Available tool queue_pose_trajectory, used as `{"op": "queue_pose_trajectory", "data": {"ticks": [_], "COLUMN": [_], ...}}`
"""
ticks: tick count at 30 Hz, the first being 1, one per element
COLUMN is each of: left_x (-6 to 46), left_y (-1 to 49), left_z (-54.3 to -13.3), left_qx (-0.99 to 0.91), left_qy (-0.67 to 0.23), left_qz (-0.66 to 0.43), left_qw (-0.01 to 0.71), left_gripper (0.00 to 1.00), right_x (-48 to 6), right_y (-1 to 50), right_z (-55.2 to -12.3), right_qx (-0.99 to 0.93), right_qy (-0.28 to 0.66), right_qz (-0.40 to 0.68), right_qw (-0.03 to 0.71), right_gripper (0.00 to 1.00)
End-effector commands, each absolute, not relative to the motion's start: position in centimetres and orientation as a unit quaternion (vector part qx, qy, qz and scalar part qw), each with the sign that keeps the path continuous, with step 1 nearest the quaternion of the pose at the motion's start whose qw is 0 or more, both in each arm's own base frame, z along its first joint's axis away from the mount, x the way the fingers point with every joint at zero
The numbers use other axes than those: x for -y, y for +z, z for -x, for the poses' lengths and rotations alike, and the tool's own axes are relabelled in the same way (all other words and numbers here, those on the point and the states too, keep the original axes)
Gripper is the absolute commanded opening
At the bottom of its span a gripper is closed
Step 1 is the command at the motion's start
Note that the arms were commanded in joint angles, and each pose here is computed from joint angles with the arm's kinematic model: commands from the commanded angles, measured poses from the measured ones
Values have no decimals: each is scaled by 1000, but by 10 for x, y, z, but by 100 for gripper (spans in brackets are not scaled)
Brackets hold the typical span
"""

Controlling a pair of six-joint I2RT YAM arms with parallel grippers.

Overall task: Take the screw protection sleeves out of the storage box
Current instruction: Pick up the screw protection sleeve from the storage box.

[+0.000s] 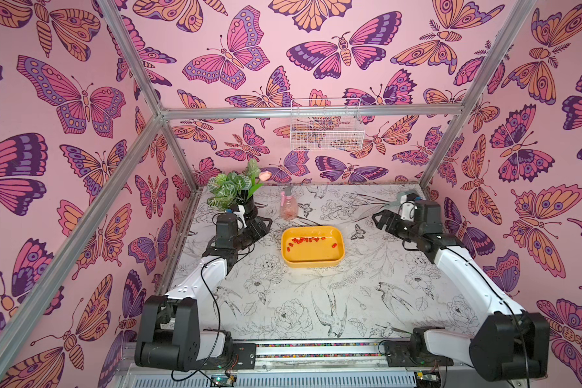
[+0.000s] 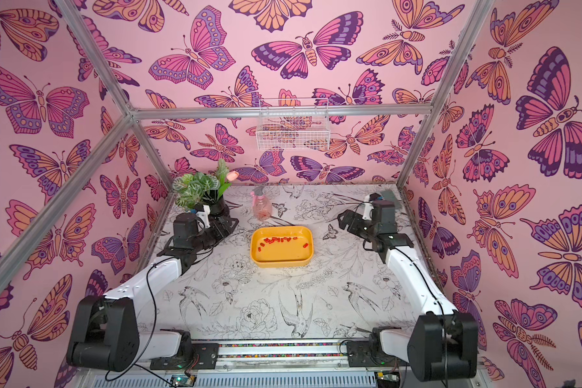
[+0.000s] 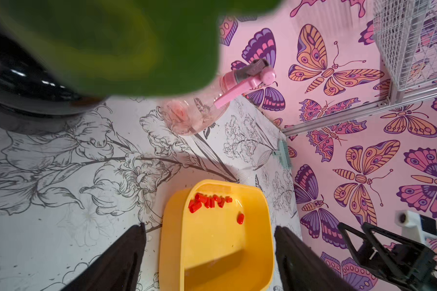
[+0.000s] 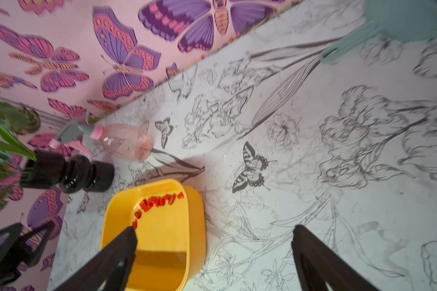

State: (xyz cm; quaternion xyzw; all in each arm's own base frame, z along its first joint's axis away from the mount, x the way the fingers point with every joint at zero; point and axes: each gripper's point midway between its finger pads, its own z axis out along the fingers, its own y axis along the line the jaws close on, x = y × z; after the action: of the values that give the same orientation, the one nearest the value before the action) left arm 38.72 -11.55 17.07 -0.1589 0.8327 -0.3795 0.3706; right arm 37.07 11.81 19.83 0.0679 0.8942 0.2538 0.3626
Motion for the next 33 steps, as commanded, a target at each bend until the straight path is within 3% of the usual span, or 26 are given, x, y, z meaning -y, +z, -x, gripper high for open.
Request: {"op": "queue_pose_trajectory", "data": {"ticks": [1, 5, 7, 9, 14, 16, 19, 21, 24, 25, 32, 33], "left_x": [113, 107, 109, 114, 120, 123, 129, 131, 132, 133, 135, 136], "left_y": [174, 148, 137, 131, 111, 104, 99, 99, 96, 96, 94, 93], "left_z": [-390, -391, -392, -396, -401, -403, -407, -408, -408, -409, -411, -411], "left_qx": [-842, -859, -862, -863, -868, -870, -871, -872, -873, -873, -872, -872], "left_qy": [-377, -363, -367, -376, -382, -384, -389, -390, -391, -391, -396, -397], "left_qz": [171, 199, 208, 206, 215, 215, 211, 207, 206, 205, 201, 200], "left_qw": [347, 301, 282, 267, 235, 223, 212, 211, 208, 208, 205, 203], "left_gripper": [87, 87, 84, 76, 71, 71, 70, 68, 67, 66, 65, 65], "right_x": [-152, -194, -215, -233, -271, -281, -301, -315, -327, -330, -350, -354], "right_y": [209, 203, 201, 196, 180, 172, 161, 151, 141, 137, 110, 106], "right_z": [-368, -369, -369, -369, -375, -377, -380, -382, -384, -384, -381, -379], "right_qx": [-908, -920, -926, -933, -937, -941, -946, -946, -945, -945, -947, -947], "right_qy": [230, 208, 198, 180, 189, 168, 151, 148, 120, 109, 121, 125], "right_qz": [-13, 42, 76, 100, 117, 125, 133, 141, 159, 165, 191, 195], "right_qw": [350, 329, 314, 297, 271, 265, 255, 252, 260, 259, 227, 221], "right_gripper": [88, 68, 67, 76, 82, 99, 99, 83, 76, 67, 61, 55]}}
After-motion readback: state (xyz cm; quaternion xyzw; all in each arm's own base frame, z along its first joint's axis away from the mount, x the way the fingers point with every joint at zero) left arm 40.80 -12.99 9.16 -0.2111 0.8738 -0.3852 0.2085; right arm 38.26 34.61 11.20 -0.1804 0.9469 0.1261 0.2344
